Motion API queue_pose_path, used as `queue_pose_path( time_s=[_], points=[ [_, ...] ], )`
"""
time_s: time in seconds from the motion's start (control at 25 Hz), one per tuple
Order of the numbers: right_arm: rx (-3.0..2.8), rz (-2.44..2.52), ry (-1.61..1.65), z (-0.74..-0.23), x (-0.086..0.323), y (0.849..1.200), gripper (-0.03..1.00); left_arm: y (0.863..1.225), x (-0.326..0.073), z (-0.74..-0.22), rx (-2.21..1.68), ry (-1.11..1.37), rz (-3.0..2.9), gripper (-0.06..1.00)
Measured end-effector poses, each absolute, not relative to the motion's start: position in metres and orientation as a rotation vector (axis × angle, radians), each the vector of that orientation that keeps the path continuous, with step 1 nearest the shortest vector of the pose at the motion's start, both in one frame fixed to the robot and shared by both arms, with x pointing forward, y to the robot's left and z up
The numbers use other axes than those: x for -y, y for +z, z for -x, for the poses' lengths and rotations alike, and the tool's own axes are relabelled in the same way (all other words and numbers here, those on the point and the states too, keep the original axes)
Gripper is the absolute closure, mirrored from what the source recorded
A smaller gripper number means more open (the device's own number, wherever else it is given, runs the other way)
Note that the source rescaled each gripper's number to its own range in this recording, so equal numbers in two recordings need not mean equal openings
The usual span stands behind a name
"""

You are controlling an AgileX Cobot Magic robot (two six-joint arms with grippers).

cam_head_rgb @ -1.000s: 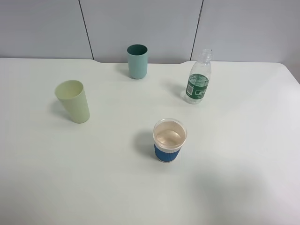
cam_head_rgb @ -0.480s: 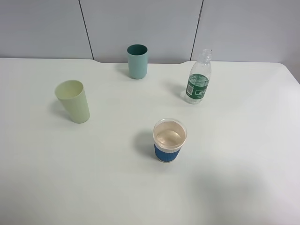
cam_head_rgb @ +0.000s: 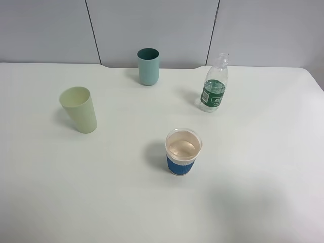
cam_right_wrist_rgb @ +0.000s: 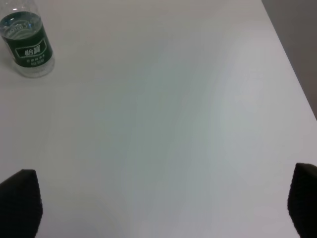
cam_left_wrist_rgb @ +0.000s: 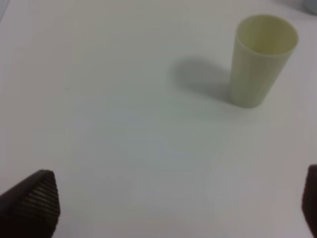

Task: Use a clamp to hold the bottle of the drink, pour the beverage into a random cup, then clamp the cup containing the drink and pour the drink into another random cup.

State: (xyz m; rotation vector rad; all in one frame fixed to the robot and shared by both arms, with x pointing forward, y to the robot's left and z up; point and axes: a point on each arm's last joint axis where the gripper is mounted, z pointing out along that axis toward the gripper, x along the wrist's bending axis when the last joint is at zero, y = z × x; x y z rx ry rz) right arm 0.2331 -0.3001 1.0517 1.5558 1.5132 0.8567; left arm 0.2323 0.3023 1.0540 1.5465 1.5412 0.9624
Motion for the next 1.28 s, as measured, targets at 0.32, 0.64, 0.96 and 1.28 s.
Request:
queue_pose_path(
  time_s=[0.32,0.64,0.96,1.28],
  points=[
    [-1.513,-1.556,0.857,-0.2331,0.3001,1.0517,-0.03,1.054,-0.3023,-0.2323,-1.541,0.962,-1.547,-0.05],
    [-1.513,-1.556,0.857,-0.2331,0.3001,1.0517,-0.03,1.054,-0.3023,-0.2323,-1.541,0.962,-1.547,-0.05],
    [-1.512,-1.558,0.858,-0.2331,0.3001,1.0517,-0.03,1.054,-0.3023,-0.2323,-1.541,0.962,-1.547,-0.05],
    [-1.511,-1.559,0.859,-0.2331,0.3001,1.0517,-0.03,1.054,-0.3023,-0.2323,-1.541,0.962,-1.546,-0.05]
  ],
)
